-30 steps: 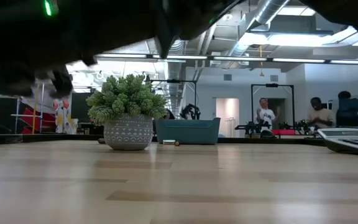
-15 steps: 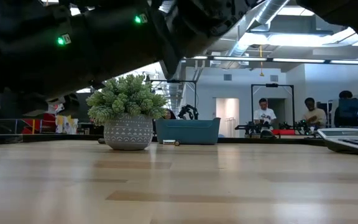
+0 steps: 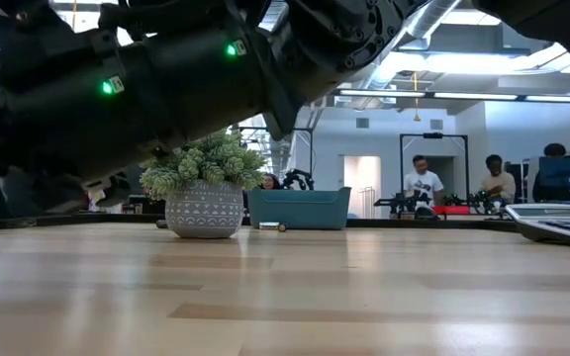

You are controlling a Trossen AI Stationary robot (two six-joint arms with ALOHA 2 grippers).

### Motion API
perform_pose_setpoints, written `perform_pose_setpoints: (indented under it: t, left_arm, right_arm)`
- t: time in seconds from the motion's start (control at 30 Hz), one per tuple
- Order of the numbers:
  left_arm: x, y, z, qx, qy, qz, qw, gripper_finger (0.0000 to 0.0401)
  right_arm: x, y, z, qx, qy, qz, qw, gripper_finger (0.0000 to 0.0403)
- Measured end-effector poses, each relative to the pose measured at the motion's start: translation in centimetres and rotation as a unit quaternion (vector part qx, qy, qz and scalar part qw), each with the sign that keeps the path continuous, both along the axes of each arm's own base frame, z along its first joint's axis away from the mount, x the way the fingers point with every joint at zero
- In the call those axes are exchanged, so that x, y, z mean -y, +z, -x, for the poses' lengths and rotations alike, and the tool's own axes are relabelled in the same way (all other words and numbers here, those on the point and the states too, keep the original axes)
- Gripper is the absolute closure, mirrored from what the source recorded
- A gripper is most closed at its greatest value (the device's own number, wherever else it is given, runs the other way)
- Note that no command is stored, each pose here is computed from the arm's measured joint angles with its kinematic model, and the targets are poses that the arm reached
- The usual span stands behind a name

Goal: Sort batteries
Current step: Put the black battery into the blue bin

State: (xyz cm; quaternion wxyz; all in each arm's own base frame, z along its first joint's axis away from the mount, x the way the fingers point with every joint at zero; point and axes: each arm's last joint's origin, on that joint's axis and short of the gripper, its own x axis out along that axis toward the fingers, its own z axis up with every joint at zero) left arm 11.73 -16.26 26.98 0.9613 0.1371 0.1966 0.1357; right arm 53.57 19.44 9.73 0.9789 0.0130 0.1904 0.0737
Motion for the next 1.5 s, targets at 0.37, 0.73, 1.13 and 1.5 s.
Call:
perform_pose_setpoints:
  t: [0.37,0.73,1.13,1.5]
  left_arm:
    - [0.0,0.0,0.0,0.000,0.000,0.000,1.000,0.0286]
    - [0.0,0.0,0.0,0.005,0.002,-0.003,1.000,0.0286]
    - [0.0,0.0,0.0,0.007,0.003,-0.003,1.000,0.0286]
    - [0.0,0.1,0.0,0.013,0.006,-0.006,1.000,0.0286]
  right_arm:
    - [0.0,-0.3,0.1,-0.018,0.000,0.007,1.000,0.0163]
    - [0.1,-0.3,0.1,-0.019,-0.001,0.006,1.000,0.0163]
    - [0.1,-0.3,0.1,-0.019,-0.001,0.006,1.000,0.0163]
    - [-0.9,5.4,0.5,0.054,0.020,0.019,0.998,0.0163]
